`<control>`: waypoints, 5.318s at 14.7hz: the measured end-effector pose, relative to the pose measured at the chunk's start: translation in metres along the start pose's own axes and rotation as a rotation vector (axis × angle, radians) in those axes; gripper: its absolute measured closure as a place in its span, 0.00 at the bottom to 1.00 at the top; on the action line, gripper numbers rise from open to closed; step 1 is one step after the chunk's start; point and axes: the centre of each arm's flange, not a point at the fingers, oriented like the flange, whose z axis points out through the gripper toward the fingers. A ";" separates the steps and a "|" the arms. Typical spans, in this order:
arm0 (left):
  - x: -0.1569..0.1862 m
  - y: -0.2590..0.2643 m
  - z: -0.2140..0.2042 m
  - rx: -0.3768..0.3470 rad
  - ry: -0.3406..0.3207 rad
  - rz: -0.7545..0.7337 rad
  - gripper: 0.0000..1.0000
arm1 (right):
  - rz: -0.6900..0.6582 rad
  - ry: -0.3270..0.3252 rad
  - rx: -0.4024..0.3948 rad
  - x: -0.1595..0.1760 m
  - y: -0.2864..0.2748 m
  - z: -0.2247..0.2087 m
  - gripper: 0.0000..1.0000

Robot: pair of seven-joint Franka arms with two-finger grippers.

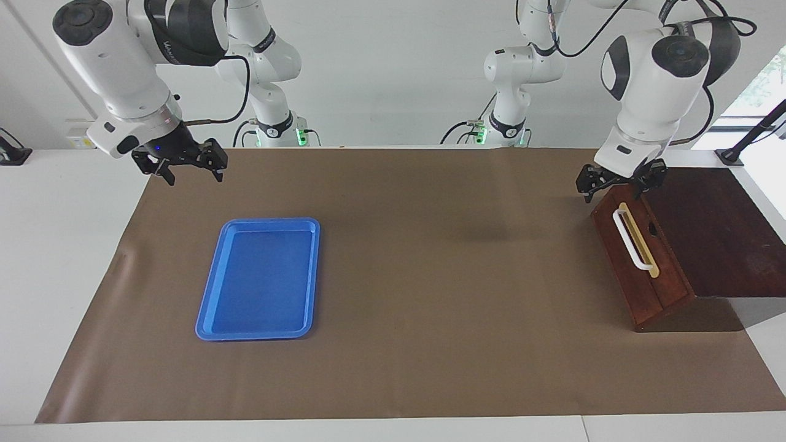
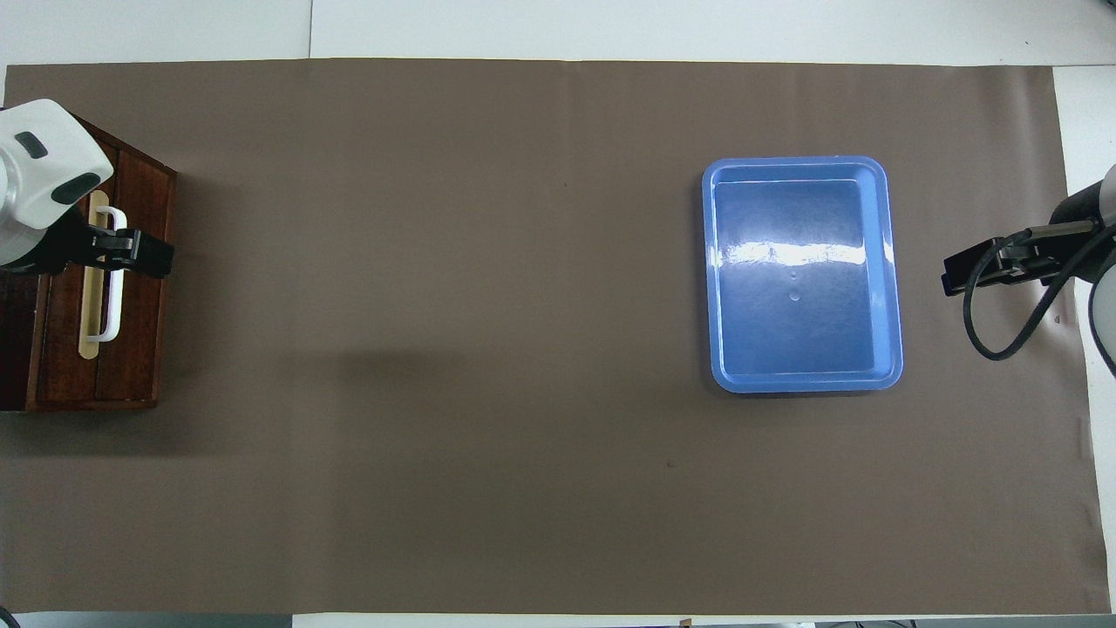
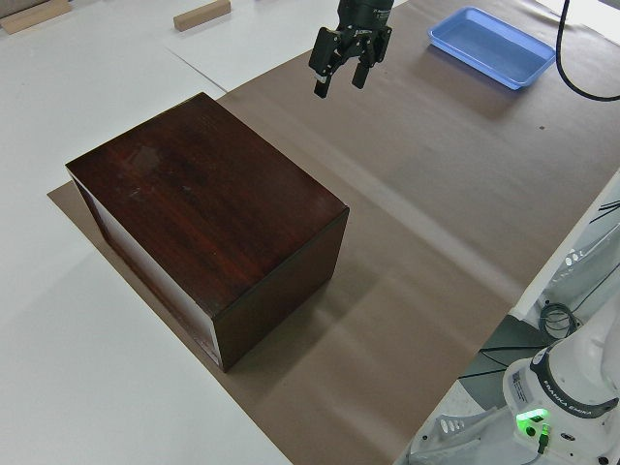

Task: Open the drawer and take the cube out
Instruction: 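Grasp the white handle with the left gripper and pull the drawer open, then release the handle and lower the left gripper into the drawer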

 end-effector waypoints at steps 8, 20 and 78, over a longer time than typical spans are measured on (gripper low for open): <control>0.015 -0.013 0.090 0.107 0.056 0.016 0.00 | 0.019 -0.003 0.002 -0.001 0.011 0.002 0.00; 0.013 -0.013 0.142 0.107 0.065 0.043 0.00 | 0.019 -0.013 0.003 -0.002 0.010 0.006 0.00; 0.015 -0.064 0.035 -0.097 -0.161 -1.542 0.00 | 0.907 0.089 0.036 0.014 -0.023 0.000 0.00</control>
